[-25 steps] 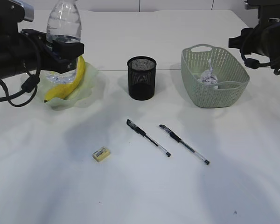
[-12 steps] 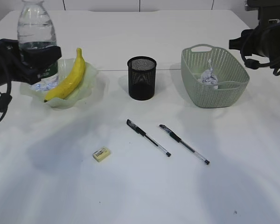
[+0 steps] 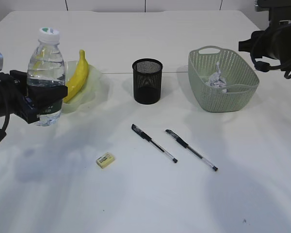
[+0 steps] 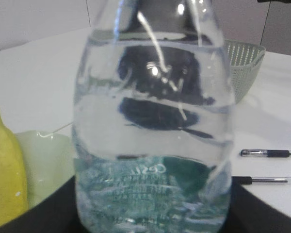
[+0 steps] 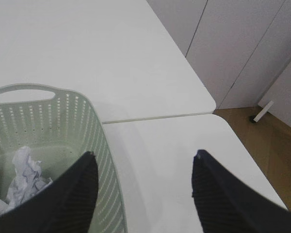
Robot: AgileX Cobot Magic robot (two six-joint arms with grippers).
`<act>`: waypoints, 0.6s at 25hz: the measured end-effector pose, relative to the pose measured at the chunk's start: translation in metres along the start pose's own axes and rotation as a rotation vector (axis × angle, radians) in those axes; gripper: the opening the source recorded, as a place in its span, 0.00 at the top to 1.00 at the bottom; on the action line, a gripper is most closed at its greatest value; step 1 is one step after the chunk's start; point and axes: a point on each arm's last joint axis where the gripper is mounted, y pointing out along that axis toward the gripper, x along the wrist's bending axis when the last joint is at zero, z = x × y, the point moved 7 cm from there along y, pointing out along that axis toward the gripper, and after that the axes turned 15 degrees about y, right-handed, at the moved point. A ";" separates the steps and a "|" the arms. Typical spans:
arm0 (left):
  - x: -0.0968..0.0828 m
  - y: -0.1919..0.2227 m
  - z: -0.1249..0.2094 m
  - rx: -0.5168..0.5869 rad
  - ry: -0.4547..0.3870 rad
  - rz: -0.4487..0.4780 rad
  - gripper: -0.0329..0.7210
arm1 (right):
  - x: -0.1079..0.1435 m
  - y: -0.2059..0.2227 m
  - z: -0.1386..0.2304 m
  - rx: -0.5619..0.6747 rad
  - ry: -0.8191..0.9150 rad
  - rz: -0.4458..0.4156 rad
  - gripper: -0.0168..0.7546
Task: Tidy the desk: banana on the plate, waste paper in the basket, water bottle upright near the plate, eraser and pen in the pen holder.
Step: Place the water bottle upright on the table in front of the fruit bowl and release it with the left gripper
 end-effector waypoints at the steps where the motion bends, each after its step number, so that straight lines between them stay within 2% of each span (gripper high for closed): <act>1: -0.001 0.001 0.004 0.008 -0.008 0.006 0.45 | 0.000 0.000 0.000 0.000 0.000 0.000 0.38; 15: -0.005 0.007 0.040 0.069 0.019 0.007 0.45 | -0.001 0.000 0.000 0.000 0.000 0.003 0.38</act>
